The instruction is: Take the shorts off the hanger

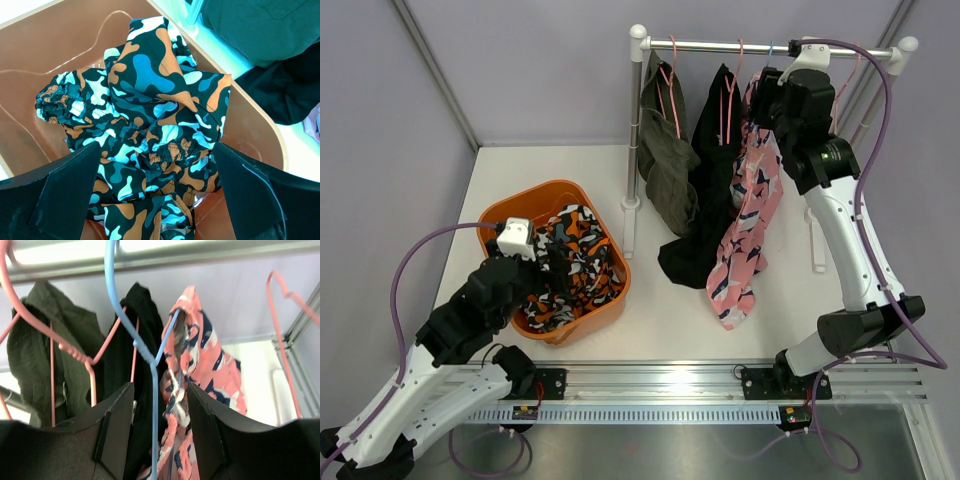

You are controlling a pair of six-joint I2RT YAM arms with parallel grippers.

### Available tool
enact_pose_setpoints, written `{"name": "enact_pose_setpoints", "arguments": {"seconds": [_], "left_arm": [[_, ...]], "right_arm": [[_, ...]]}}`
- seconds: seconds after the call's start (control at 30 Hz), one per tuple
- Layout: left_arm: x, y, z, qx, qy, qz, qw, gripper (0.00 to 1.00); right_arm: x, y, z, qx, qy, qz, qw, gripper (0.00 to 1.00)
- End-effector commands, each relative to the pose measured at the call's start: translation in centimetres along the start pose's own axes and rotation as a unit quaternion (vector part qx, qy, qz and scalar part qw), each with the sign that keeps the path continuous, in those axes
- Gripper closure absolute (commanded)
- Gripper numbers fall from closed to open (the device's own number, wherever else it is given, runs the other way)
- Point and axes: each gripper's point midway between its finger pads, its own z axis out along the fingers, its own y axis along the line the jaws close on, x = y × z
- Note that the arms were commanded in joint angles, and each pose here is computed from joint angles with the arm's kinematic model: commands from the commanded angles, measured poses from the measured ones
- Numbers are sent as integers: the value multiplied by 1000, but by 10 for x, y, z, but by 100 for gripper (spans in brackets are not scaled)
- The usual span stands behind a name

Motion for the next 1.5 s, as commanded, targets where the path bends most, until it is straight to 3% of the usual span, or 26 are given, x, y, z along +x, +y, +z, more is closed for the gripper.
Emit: {"name": "enact_pose_setpoints", "arguments": {"seconds": [0.0,0.47,0.73,1.47], "left_arm": [[-4,0,0,0,-10,-3,1000,1],[-4,0,-1,3,-13,-4,1000,1],[-4,-1,-1,4,-13,-5,1000,1],[-2,-1,0,3,-10,-5,1000,1]], "right_arm": [[-41,-5,3,26,-68,-8,997,44],[-35,6,35,26,-44,-20,998,47],[-27,0,37,38,-39,-22,998,58],[-8,-2,53,51,-20,-32,998,69]]}}
